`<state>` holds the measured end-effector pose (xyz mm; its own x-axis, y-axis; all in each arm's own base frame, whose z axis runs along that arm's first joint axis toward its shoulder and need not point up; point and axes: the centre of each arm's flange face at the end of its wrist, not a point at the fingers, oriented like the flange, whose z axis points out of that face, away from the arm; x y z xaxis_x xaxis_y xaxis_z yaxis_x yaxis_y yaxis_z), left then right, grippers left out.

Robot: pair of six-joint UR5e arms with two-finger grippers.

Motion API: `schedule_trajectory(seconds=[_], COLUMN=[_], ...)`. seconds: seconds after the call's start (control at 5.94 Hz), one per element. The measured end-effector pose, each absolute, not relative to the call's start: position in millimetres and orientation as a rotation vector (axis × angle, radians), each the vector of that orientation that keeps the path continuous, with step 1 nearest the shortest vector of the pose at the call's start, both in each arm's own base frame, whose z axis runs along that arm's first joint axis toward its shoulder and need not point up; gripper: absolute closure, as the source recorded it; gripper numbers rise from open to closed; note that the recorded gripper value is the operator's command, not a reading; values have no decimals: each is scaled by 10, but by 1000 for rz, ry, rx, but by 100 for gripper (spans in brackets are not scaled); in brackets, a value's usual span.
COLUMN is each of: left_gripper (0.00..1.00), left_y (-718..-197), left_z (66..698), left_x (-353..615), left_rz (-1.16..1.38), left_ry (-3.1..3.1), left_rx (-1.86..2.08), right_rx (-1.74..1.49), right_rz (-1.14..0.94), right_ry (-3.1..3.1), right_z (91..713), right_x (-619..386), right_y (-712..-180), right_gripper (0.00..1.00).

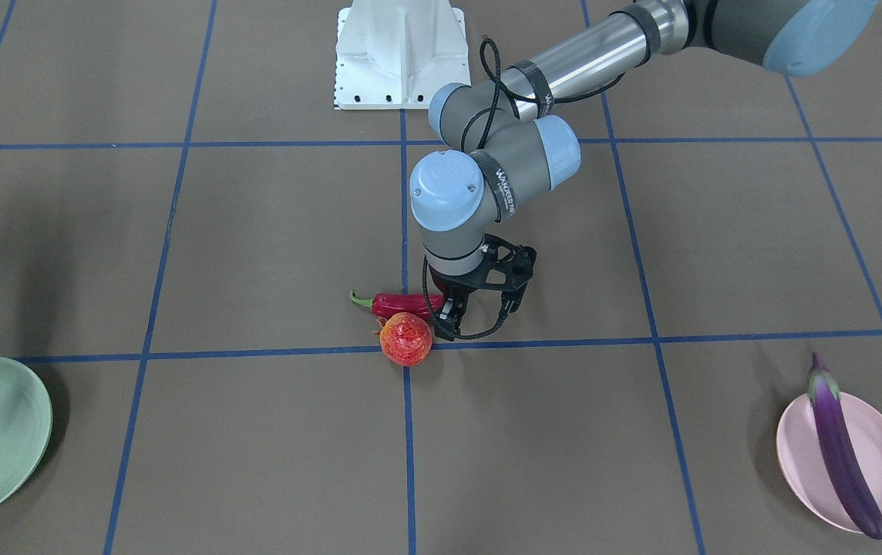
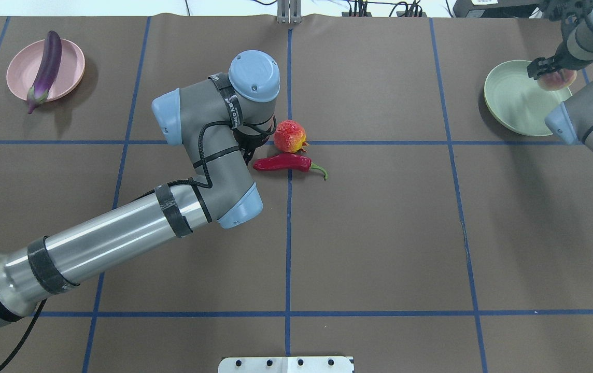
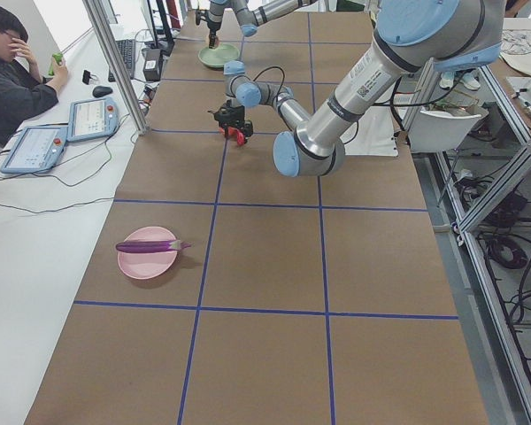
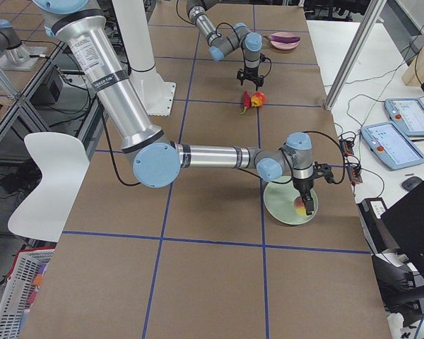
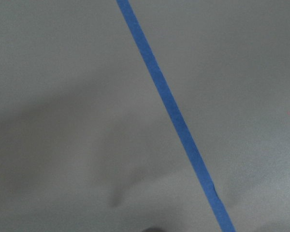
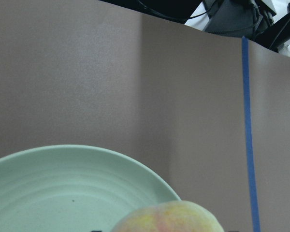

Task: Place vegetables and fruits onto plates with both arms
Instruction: 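Grasp the red chili pepper with left gripper while right gripper releases the peach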

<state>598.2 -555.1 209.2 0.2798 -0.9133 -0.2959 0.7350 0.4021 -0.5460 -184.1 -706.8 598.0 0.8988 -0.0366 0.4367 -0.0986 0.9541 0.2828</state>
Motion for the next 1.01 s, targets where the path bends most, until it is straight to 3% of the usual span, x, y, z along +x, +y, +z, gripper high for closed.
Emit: schedule_trajectory(seconds=[0.67, 1.01], left_gripper=[2, 14], left_y=[-5403, -5293], left_z=[2035, 2058], left_x=[6135, 6245], left_rz=[-1147, -1141], left_ry=[663, 655], left_rx=[-357, -366], right_rx=[253, 222], right_rz=[50, 65], right_ry=[-602, -646], right_z=[5702, 5329], right_x=[-1564, -1420], right_y=[-7113, -7114], right_gripper=[0, 0])
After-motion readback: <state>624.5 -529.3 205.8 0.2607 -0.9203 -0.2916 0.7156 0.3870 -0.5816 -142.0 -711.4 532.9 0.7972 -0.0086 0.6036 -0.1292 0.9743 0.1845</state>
